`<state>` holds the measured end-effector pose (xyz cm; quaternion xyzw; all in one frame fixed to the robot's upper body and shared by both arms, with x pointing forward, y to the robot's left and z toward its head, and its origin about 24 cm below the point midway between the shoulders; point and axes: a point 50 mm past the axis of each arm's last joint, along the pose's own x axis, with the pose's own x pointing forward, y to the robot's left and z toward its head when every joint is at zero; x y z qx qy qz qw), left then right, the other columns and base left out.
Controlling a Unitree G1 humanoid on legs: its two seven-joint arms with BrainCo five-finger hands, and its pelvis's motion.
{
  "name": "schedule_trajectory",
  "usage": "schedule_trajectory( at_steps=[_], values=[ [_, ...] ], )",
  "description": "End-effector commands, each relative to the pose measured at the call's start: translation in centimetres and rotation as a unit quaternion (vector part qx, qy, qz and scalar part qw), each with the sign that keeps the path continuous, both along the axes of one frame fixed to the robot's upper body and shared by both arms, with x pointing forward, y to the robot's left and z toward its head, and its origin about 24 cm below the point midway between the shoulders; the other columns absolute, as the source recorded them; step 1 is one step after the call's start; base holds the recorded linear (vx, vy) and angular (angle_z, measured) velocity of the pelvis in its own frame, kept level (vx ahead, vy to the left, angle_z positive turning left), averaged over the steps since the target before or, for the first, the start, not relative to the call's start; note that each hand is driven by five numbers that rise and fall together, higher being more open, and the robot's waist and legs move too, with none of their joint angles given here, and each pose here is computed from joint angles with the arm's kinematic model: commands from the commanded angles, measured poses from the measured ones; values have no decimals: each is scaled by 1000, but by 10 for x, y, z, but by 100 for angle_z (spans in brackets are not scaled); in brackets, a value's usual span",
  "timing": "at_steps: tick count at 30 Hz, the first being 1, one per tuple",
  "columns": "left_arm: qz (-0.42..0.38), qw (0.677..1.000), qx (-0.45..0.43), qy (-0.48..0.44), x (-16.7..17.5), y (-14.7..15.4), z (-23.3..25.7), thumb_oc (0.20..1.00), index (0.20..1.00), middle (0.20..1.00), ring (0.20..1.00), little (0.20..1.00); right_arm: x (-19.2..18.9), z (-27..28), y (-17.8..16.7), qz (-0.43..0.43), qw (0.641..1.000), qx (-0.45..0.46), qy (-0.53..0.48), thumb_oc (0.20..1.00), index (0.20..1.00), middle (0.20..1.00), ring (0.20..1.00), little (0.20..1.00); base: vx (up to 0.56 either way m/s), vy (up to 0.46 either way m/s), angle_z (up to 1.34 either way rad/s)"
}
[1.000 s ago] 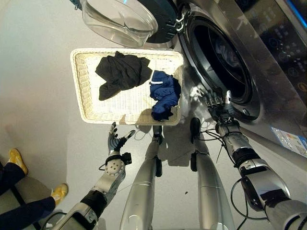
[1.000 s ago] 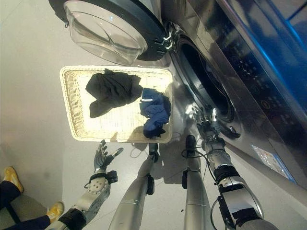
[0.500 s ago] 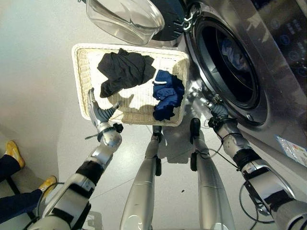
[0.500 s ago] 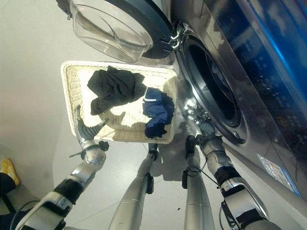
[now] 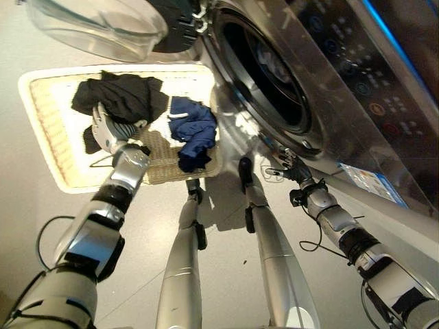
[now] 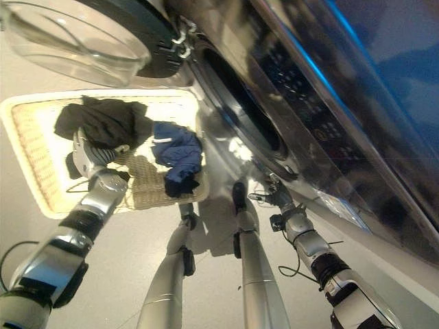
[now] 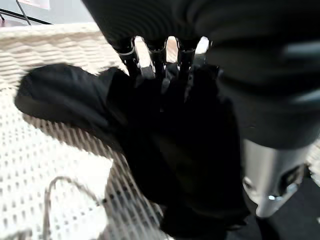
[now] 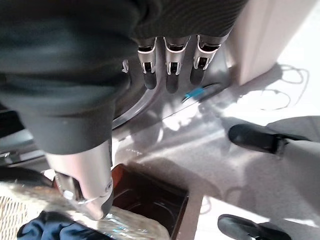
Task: Put the clothes into the washing machine.
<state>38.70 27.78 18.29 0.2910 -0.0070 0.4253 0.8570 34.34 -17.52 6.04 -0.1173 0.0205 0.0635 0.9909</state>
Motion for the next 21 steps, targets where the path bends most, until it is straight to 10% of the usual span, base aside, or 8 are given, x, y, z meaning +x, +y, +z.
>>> schedule_trajectory(
  at_steps=[1, 14, 16, 21],
  values=[
    [57, 998, -20, 17, -10, 40, 16, 1000, 1000, 1000, 1000, 1000, -17, -2, 14, 38, 999, 25, -21, 1000, 1000, 1000, 1000, 1000, 12, 58, -4],
    [95, 933, -201, -282, -18, 47, 81, 1000, 1000, 1000, 1000, 1000, -39, -12, 26, 57, 996, 65, -32, 1000, 1000, 1000, 1000, 1000, 28, 60, -4],
    [72, 926, -218, -299, -16, 44, 88, 250, 250, 250, 250, 250, -39, -9, 29, 63, 995, 62, -39, 1000, 1000, 1000, 1000, 1000, 0, 0, 0],
    [-19, 893, -255, -371, -14, 34, 106, 200, 200, 200, 200, 200, -36, 2, 31, 77, 992, 80, -51, 1000, 1000, 1000, 1000, 1000, 0, 0, 0]
  ],
)
